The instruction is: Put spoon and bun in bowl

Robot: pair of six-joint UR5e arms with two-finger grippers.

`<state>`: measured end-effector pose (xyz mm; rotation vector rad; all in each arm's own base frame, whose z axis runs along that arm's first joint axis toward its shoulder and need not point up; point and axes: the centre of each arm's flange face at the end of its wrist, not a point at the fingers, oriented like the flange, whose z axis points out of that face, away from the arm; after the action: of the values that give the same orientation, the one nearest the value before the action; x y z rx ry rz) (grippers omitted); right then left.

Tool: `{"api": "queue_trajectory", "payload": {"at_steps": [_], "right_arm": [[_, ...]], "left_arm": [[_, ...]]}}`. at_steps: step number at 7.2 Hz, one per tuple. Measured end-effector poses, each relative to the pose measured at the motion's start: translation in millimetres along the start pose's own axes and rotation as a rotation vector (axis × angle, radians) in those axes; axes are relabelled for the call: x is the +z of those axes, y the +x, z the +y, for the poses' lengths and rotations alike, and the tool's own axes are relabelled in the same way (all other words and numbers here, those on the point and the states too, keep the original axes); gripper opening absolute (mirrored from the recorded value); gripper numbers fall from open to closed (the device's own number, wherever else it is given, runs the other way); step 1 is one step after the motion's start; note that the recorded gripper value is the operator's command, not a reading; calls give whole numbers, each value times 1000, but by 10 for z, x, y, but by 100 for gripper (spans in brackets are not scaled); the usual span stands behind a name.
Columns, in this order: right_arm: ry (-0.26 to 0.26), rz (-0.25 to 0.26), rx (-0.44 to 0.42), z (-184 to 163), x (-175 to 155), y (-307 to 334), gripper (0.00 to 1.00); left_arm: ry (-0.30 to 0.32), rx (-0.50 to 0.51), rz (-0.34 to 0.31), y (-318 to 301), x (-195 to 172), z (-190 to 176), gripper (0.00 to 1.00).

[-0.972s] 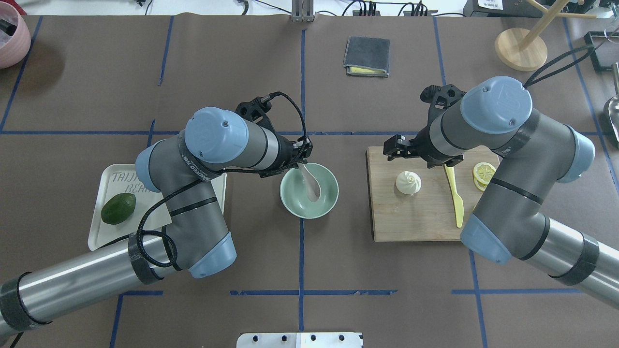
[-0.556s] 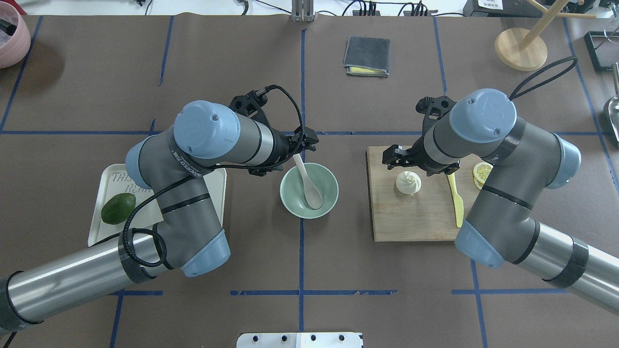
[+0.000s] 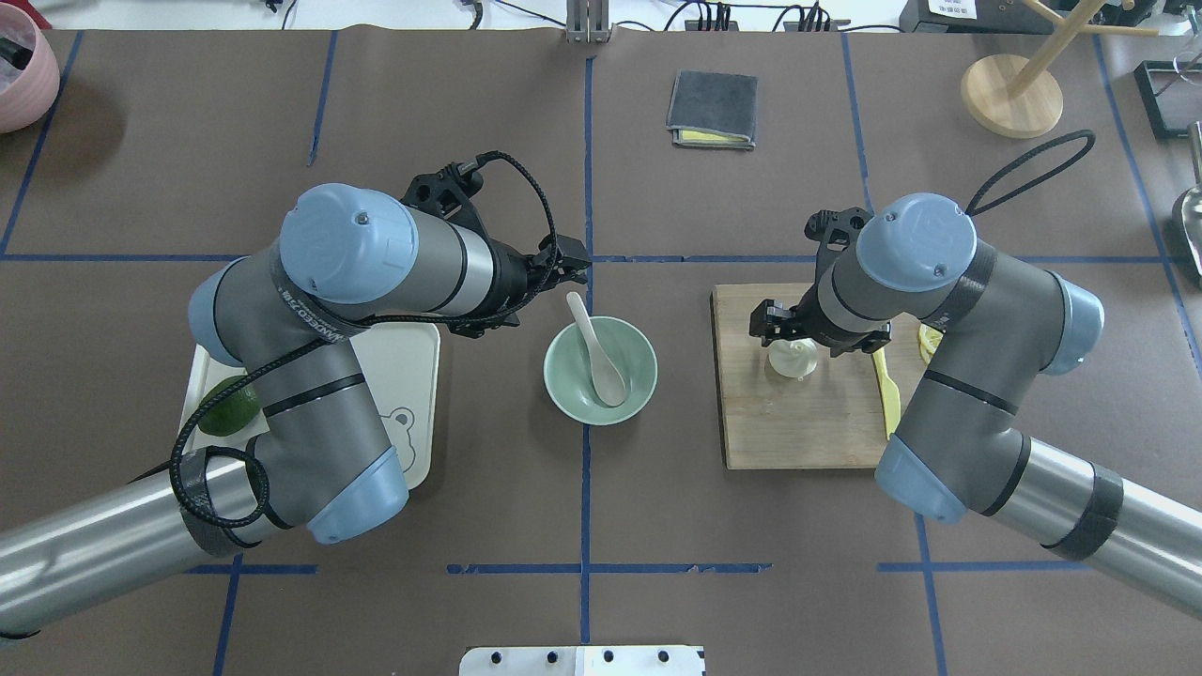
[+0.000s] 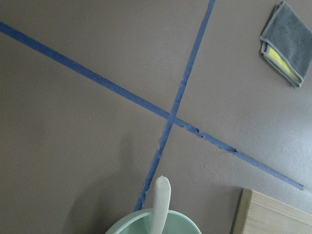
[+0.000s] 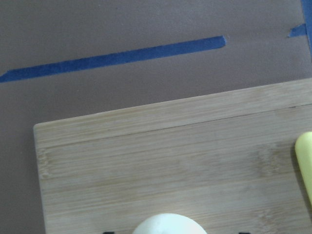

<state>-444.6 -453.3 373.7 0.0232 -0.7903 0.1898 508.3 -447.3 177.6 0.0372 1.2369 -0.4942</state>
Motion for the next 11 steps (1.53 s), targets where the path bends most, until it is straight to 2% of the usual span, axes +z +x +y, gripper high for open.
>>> {"api": "queue_trajectory", "payload": {"at_steps": [1, 4, 6, 7, 9, 11], "right_arm": [[-4, -1, -2, 9, 2, -4, 0], [-10, -13, -9, 31, -53, -31, 0], [8, -50, -20, 60, -294, -106, 0], [30, -86, -29, 58, -492, -215, 0], [78, -191, -44, -4, -965, -689, 0], [79, -250, -23, 79, -1131, -1091, 0]], "left_arm": [[5, -2, 0, -2, -17, -38, 100], [3, -9, -4, -42, -111, -232, 100], [1, 30, -25, -213, -349, -443, 100], [11, 98, -70, -319, -548, -591, 100], [54, 259, -186, -580, -993, -967, 100], [91, 383, -269, -1045, -1354, -1355, 100]]}}
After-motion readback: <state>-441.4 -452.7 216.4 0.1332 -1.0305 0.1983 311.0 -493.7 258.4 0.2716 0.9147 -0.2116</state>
